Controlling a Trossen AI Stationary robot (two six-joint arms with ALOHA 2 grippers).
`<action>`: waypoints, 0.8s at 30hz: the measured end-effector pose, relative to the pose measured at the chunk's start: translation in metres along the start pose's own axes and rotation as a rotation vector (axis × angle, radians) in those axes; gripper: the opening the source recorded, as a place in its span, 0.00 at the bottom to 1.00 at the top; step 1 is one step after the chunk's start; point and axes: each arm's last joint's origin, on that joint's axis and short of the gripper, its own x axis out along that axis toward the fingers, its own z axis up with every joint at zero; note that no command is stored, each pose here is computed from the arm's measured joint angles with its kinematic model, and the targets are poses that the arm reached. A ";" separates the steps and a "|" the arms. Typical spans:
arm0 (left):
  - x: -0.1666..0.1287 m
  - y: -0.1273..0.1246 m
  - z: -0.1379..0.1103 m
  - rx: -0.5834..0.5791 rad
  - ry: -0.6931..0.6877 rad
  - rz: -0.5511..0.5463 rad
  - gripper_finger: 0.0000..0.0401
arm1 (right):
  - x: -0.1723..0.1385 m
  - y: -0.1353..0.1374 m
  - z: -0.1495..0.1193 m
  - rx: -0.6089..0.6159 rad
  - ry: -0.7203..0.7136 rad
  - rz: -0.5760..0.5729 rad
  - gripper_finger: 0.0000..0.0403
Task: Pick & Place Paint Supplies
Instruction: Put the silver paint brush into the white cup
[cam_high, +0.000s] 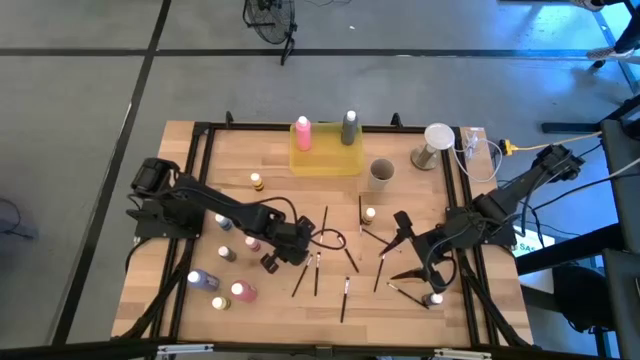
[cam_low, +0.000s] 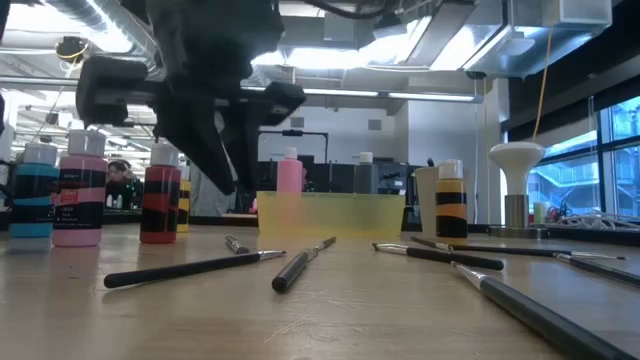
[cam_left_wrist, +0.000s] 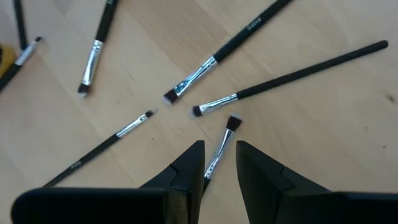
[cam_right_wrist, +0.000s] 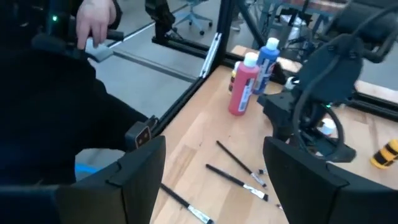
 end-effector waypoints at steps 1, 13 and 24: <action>0.002 0.000 0.000 0.000 -0.004 -0.003 0.21 | 0.002 0.001 0.000 -0.001 0.002 0.007 0.68; 0.029 -0.007 -0.001 -0.004 0.025 -0.057 0.21 | 0.025 0.005 -0.004 -0.002 0.012 0.026 0.68; 0.029 -0.016 0.007 0.051 0.002 -0.040 0.21 | 0.030 0.007 -0.001 0.066 -0.026 0.038 0.68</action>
